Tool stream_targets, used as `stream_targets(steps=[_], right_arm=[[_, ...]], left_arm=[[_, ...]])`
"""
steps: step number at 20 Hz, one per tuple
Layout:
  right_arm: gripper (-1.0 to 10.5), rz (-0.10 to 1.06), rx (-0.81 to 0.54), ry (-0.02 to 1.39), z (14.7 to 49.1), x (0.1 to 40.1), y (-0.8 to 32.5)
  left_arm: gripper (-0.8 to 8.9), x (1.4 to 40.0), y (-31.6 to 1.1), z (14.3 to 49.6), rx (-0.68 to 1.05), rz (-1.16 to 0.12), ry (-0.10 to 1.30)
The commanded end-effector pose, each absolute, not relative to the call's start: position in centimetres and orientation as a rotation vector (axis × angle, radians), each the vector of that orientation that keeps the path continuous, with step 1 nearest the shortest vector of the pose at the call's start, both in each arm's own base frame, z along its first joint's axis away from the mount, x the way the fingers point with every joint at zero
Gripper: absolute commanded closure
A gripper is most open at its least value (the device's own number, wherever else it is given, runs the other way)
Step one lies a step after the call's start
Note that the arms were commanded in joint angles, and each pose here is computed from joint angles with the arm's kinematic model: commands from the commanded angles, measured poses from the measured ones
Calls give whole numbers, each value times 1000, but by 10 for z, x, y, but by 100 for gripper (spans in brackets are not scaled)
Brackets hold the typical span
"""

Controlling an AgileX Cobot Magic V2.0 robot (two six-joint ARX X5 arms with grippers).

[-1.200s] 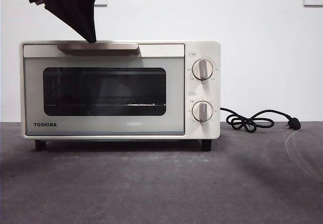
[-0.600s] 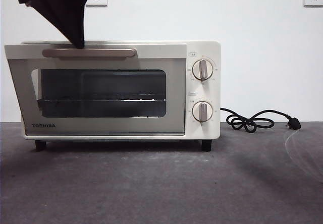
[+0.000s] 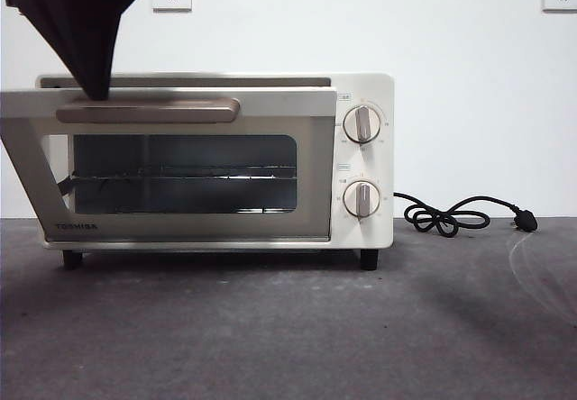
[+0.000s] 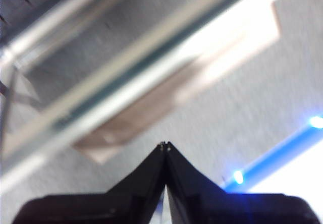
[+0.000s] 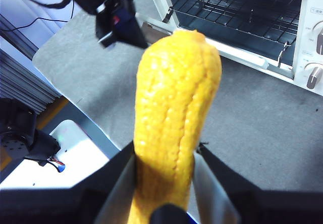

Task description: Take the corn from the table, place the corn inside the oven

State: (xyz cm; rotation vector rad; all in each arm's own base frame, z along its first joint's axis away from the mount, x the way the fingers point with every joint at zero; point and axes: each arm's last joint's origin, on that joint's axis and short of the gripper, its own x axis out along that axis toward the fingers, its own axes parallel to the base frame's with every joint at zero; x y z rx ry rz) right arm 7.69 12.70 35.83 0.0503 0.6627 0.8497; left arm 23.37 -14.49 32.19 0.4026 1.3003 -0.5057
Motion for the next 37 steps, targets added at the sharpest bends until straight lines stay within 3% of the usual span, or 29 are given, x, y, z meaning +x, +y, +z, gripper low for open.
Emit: stream_targets(steps=[1, 9, 14, 20, 27, 31, 37], right_arm=[[962, 850, 63, 662, 359, 77, 127], [962, 854, 64, 660, 360, 77, 127], [962, 883, 77, 639, 361, 80, 133], [962, 1087, 106, 510, 368, 96, 169], [962, 1157, -40, 282, 356, 119, 223], [962, 1087, -198, 184, 338, 129, 253], [962, 1027, -378, 152, 312, 135, 279]], left_arm=[[819, 229, -150, 316, 442, -529, 1334], [819, 181, -163, 351, 425, -748, 1186], [819, 141, -145, 391, 332, -815, 942], [819, 98, -104, 436, 171, -860, 580], [819, 55, -51, 458, 94, -660, 330], [819, 33, -24, 462, 48, -552, 237], [819, 15, -3, 462, 13, -469, 164]])
